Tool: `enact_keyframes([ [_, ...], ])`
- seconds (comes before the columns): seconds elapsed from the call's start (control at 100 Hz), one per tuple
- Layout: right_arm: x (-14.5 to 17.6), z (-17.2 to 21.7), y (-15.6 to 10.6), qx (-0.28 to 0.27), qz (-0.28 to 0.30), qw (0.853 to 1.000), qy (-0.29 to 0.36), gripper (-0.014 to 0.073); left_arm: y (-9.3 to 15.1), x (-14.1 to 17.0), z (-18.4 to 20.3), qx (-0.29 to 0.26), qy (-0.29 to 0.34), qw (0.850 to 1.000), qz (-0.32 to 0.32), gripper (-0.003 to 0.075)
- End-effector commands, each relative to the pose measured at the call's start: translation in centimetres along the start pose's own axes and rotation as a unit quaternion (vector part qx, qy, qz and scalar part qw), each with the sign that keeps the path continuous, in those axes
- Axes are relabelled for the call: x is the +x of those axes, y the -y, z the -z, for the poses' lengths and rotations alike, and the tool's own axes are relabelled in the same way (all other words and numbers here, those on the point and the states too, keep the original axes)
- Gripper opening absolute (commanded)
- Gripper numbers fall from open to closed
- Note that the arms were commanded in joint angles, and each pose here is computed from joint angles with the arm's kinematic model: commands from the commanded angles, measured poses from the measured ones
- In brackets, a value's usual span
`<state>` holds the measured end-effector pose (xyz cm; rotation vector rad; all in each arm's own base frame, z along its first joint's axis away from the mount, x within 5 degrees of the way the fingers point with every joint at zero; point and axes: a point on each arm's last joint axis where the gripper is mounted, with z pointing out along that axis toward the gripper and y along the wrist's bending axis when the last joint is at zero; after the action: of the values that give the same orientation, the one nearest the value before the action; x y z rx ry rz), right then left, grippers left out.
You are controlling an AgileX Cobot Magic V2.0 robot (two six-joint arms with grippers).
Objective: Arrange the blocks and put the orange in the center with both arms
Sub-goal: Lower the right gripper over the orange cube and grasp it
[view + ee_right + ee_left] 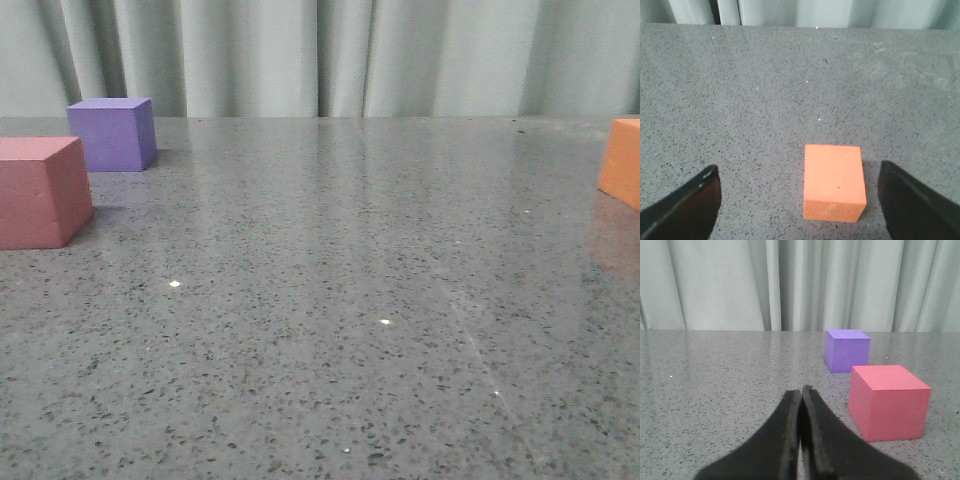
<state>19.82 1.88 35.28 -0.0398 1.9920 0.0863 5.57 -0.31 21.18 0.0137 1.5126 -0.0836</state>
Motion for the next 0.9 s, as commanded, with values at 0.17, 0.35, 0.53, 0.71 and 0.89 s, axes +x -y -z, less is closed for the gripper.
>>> enact_keyframes([
  [0.17, -3.4, -1.9, 1.5, 0.038, 0.015, 0.998, 0.038, 0.0637, 0.1, 1.0, 0.1, 0.007, 0.027, 1.000, 0.004, -0.0010],
  [0.35, -4.2, -5.1, 2.6, 0.055, 0.007, 0.998, 0.004, 0.0637, 0.1, 1.0, 0.1, 0.007, 0.027, 1.000, 0.004, -0.0010],
  [0.53, -3.6, -8.5, 2.9, 0.056, 0.006, 0.997, -0.044, 0.0637, 0.1, 1.0, 0.1, 0.007, 0.027, 1.000, 0.004, -0.0010],
  [0.71, -2.4, -10.3, 3.0, 0.056, 0.004, 0.996, -0.076, 0.0637, 0.1, 1.0, 0.1, 0.007, 0.027, 1.000, 0.004, -0.0010],
  [0.89, -2.1, -10.8, 3.1, 0.055, -0.001, 0.995, -0.087, 0.0636, 0.1, 1.0, 0.1, 0.007, 0.027, 1.000, 0.004, -0.0010],
])
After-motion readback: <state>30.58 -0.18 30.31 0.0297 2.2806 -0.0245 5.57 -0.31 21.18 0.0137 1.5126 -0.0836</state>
